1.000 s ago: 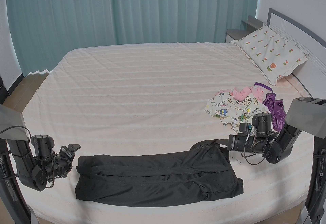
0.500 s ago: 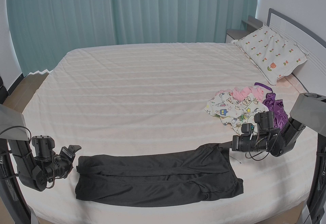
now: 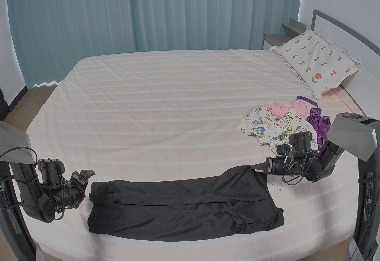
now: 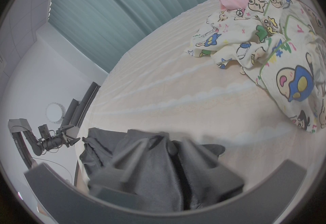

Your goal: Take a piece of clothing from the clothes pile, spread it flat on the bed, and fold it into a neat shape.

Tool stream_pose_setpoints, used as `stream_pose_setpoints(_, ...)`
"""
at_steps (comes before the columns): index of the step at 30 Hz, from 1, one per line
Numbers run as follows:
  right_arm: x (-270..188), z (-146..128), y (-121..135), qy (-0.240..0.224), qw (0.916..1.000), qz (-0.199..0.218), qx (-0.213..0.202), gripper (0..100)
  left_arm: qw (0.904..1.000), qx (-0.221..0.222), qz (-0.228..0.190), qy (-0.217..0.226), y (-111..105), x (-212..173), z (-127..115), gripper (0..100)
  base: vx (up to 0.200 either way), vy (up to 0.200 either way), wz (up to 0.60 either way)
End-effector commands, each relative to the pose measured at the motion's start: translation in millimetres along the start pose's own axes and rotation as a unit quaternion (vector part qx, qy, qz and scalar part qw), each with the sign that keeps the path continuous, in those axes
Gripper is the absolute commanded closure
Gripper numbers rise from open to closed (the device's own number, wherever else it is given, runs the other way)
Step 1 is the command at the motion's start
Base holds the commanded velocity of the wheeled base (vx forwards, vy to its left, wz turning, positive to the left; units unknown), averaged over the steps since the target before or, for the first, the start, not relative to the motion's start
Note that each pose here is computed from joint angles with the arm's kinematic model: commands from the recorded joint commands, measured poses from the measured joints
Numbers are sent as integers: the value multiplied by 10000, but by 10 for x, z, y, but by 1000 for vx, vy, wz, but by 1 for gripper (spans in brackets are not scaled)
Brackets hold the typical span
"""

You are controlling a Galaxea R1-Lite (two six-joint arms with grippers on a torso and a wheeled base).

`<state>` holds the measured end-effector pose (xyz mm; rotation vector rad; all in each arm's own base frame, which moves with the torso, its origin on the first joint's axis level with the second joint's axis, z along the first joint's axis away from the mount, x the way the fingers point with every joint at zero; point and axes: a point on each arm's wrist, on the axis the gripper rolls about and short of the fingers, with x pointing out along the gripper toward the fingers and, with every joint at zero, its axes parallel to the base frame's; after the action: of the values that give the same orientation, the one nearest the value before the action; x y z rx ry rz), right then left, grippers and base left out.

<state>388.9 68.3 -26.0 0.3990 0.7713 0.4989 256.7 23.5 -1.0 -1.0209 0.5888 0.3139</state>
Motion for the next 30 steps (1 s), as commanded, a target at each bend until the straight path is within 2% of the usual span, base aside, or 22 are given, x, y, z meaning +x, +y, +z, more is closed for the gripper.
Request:
stream_pose_setpoints(1,82,-87,-90,56,9999,-106,58,0,10000,-8,34,20,17,14,-7,0,0,0,0)
stream_pose_setpoints(6,-38,-131,-99,49,10000,20,84,0,10000,-11,53,33,26,21,-12,0,0,0,0)
stream_pose_setpoints(9,-92,-176,-71,69,9997,246,58,0,10000,-11,60,37,29,28,-13,0,0,0,0)
stream_pose_setpoints(13,-160,-235,-22,-27,9987,511,-62,0,10000,-13,72,45,34,28,-16,0,0,0,0)
stream_pose_setpoints(15,-145,-225,6,-248,9976,603,-232,0,10000,-13,72,45,34,28,-16,0,0,0,0)
stream_pose_setpoints(26,-125,-376,-53,-53,9987,502,-116,0,9999,-15,81,60,40,37,-19,0,0,0,0)
stream_pose_setpoints(30,-102,-416,-52,-7,9985,520,-197,0,9999,-15,87,64,42,39,-21,0,0,0,0)
